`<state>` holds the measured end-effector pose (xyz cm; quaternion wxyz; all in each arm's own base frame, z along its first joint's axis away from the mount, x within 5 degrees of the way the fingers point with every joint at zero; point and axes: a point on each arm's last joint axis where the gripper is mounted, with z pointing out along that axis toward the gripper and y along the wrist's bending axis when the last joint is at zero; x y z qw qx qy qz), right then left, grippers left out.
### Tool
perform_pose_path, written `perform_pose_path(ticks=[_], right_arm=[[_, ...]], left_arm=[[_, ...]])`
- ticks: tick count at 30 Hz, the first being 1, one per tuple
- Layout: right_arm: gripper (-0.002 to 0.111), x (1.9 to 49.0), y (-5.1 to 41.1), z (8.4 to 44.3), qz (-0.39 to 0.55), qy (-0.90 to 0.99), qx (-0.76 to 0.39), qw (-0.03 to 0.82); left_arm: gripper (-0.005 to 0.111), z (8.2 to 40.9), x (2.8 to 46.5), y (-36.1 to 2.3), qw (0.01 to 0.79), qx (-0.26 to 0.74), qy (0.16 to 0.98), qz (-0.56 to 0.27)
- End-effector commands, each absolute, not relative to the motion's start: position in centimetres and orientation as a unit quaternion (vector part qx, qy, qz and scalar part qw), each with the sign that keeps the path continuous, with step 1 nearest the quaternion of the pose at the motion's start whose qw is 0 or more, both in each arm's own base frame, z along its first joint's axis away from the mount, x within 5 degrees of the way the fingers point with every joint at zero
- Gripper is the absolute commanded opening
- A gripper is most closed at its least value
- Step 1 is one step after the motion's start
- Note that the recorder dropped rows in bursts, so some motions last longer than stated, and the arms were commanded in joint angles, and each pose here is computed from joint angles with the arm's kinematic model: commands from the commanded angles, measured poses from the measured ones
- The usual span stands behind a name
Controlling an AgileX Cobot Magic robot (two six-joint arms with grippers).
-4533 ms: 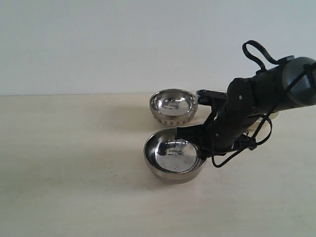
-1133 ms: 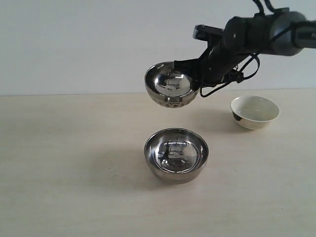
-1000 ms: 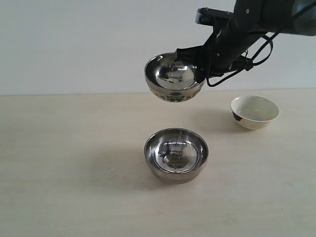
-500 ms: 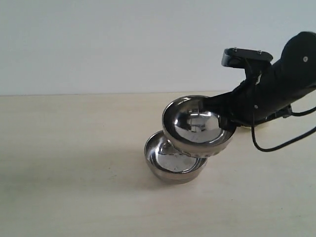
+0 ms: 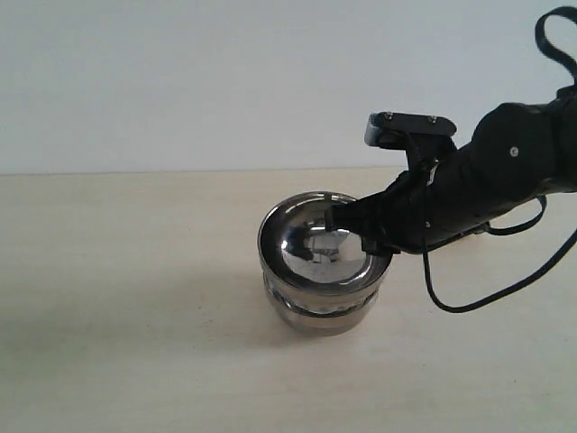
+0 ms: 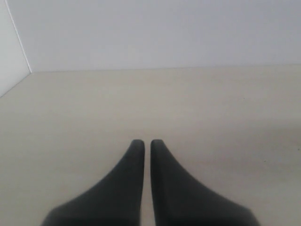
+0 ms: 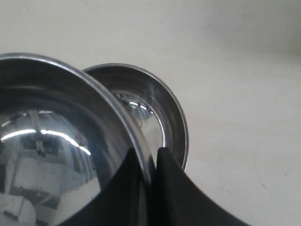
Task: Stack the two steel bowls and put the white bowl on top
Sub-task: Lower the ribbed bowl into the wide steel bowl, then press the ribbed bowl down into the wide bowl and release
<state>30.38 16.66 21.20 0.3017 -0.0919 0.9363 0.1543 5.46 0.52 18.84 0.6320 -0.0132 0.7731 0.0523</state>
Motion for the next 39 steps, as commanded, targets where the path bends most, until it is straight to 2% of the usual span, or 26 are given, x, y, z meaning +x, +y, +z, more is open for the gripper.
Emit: perform_pose_path(ticks=[1, 13, 39], right_arm=[[0.0, 31.1, 17.0, 19.8, 0.154, 0.94, -0.079, 0.294], [0.0, 32.1, 17.4, 21.0, 0.167, 0.923, -0.074, 0.338], [0.0, 33.2, 17.8, 17.3, 0.139, 0.931, -0.101, 0.323]], left_arm=[[0.004, 18.8, 5.5, 0.5, 0.635, -0.018, 0.771, 0.048], [0.004, 18.8, 5.5, 0.5, 0.635, -0.018, 0.771, 0.048], [0.004, 18.8, 5.5, 0.5, 0.635, -0.018, 0.771, 0.048]])
